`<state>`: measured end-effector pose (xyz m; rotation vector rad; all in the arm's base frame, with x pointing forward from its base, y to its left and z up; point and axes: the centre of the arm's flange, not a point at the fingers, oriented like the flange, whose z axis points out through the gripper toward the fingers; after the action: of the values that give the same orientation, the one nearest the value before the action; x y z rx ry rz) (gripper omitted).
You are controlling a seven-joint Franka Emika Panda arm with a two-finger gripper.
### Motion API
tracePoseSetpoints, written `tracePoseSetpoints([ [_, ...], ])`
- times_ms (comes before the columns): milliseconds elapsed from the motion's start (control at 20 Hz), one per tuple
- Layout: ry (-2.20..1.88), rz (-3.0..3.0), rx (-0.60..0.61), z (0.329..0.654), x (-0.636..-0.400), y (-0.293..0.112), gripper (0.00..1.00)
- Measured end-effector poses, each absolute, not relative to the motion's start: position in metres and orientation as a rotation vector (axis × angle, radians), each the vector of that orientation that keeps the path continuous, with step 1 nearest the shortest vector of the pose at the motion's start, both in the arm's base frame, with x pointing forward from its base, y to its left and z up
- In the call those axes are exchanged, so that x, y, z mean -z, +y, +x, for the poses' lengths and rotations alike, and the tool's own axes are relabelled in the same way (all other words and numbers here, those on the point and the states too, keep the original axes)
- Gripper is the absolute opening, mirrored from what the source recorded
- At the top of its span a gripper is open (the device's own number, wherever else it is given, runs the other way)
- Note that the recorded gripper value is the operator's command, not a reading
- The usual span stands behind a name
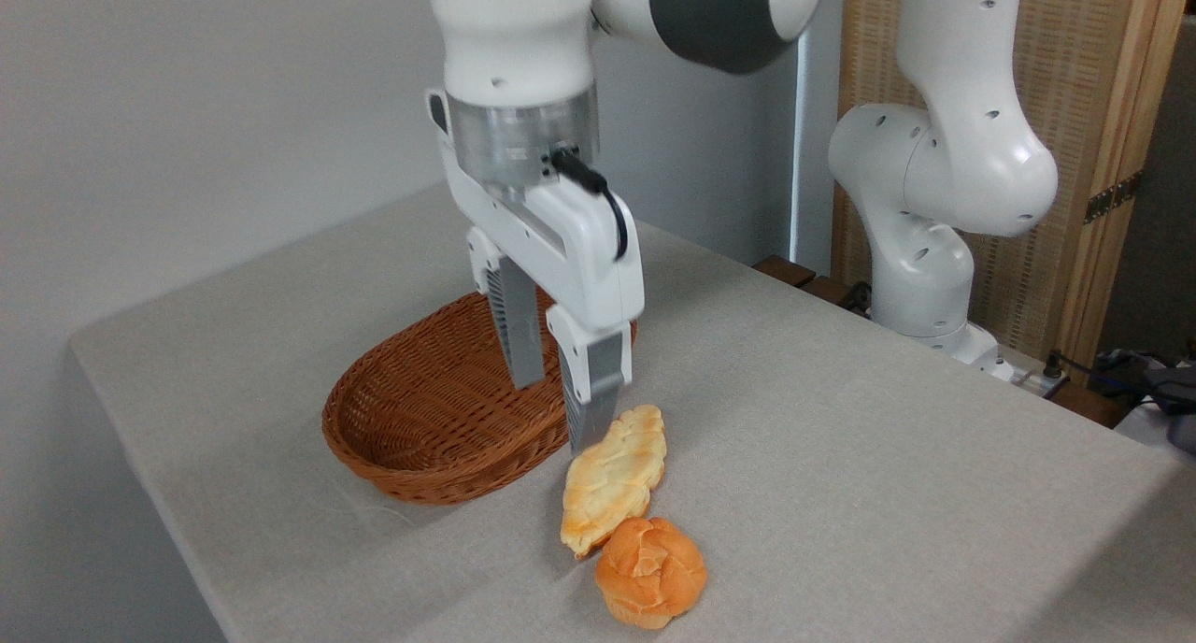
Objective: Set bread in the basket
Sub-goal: 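Move the gripper over the round orange roll and lower onto it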
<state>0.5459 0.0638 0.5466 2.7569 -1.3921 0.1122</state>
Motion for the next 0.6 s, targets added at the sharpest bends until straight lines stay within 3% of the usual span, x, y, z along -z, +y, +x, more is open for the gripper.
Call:
tracePoseSetpoints([
  [450, -1.666, 2.599, -0.098, 0.536, -0.52, 0.107, 1.0],
  [600, -1.858, 2.499, -0.017, 0.532, -0.504, 0.115, 1.0],
])
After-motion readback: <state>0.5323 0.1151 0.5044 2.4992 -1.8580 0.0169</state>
